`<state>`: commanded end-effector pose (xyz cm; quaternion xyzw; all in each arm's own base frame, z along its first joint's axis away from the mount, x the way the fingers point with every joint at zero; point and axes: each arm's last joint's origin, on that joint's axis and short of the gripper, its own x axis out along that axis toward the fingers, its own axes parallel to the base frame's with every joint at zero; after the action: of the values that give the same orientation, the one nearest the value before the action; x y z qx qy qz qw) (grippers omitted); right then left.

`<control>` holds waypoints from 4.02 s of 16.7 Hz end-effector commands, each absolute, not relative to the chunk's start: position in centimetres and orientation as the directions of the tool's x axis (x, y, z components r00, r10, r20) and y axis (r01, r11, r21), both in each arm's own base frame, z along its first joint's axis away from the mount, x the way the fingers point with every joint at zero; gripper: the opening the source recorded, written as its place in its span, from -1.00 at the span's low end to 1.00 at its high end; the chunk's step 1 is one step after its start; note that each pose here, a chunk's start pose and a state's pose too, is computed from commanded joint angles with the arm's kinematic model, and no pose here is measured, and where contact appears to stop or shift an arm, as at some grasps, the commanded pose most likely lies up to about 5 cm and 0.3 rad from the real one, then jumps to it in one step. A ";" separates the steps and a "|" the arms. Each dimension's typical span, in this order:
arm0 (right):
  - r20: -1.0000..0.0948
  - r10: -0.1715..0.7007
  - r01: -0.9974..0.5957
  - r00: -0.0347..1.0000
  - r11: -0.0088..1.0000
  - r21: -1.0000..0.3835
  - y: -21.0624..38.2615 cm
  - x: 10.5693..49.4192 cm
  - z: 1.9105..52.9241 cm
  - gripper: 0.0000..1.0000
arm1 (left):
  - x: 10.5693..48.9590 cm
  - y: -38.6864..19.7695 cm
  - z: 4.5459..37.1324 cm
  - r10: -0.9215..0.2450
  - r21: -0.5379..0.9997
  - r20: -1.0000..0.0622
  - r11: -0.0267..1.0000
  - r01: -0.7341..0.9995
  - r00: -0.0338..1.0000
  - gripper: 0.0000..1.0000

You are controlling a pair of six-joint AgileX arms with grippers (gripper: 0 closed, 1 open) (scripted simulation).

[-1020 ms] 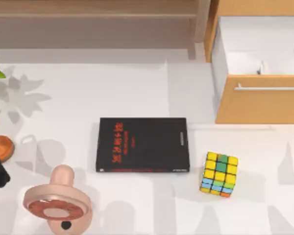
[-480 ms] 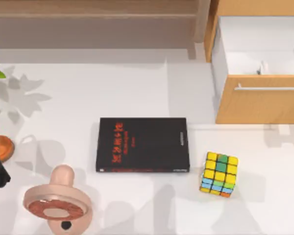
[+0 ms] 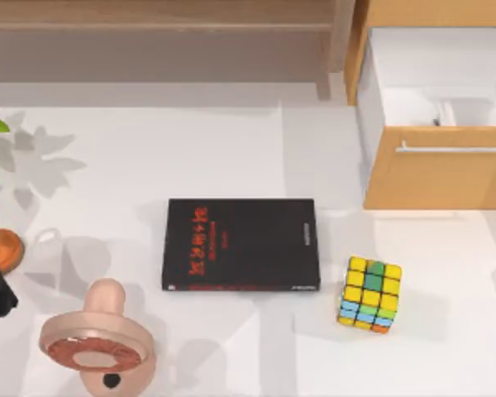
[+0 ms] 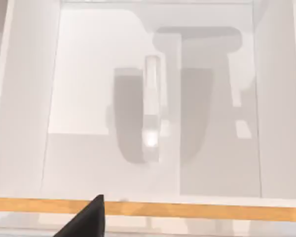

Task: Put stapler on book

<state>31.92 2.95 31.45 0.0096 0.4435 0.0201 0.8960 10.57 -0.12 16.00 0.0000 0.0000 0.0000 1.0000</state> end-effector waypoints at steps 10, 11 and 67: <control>-0.983 0.017 -0.029 0.180 1.000 0.011 6.5 46.2 21.6 1.00 | 10.6 -0.1 16.0 0.000 0.000 0.000 1.000 0.000 1.000 1.00; -0.988 0.014 -0.029 0.155 1.000 0.009 6.7 46.8 20.7 1.00 | 10.6 -0.1 16.0 0.000 0.000 0.000 1.000 0.000 1.000 1.00; -0.993 -0.015 -0.026 0.116 1.000 -0.018 7.3 48.2 15.6 -1.00 | 10.6 -0.1 16.0 0.000 0.000 0.000 1.000 0.000 1.000 1.00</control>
<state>48.20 7.30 15.59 -0.0152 0.6650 0.0038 0.7467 10.57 -0.12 16.00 0.0000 0.0000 0.0000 1.0000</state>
